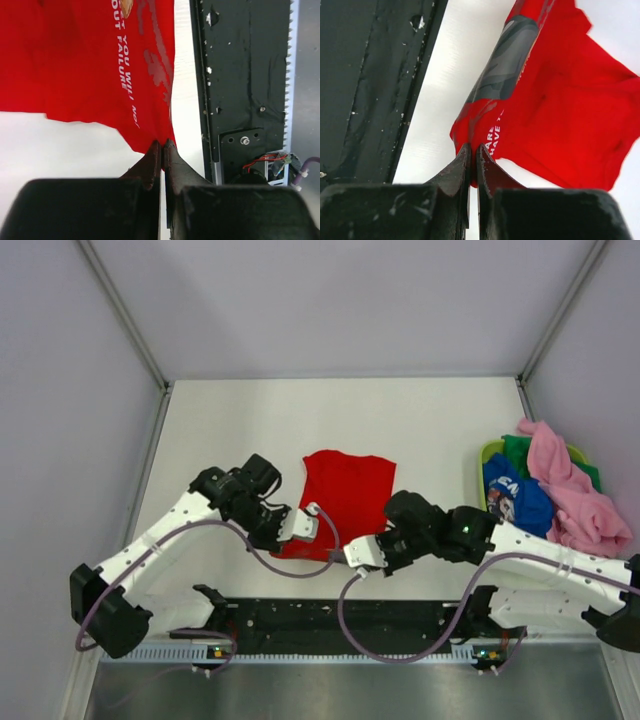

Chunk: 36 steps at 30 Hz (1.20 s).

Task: Fold and stack the t-shirts
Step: Fold the long partially folded tshirt into a neat square

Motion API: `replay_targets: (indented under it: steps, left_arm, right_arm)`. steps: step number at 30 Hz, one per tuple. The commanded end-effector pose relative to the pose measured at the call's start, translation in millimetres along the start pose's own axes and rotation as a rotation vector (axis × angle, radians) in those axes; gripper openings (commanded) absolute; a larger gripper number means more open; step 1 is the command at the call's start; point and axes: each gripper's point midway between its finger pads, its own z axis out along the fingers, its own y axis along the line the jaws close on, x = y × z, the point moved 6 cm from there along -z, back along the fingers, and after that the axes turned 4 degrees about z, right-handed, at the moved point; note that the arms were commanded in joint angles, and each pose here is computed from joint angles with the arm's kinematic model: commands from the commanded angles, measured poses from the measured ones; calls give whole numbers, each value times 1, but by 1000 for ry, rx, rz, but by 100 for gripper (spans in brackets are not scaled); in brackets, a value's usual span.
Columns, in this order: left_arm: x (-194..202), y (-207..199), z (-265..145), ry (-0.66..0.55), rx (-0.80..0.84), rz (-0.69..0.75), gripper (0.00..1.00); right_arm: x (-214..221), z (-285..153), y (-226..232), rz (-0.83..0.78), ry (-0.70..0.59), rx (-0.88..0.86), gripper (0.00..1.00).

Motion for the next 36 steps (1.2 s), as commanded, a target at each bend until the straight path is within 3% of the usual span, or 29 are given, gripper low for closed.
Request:
replay_targets:
  steps: [1, 7, 13, 19, 27, 36]
  left_arm:
    - [-12, -20, -31, -15, 2, -38, 0]
    - [-23, 58, -56, 29, -349, -151, 0]
    - [-14, 144, -70, 37, -470, -306, 0]
    - [-24, 221, -84, 13, -584, -329, 0]
    - [-13, 291, -49, 39, -605, -370, 0]
    - [-17, 360, -14, 12, -792, -346, 0]
  right_arm:
    - [-8, -23, 2, -2, -47, -16, 0]
    - [12, -31, -70, 227, -91, 229, 0]
    - [41, -36, -128, 405, -137, 366, 0]
    - [79, -30, -166, 508, -83, 407, 0]
    - [128, -26, -203, 739, -95, 440, 0]
    - [184, -4, -246, 932, -53, 548, 0]
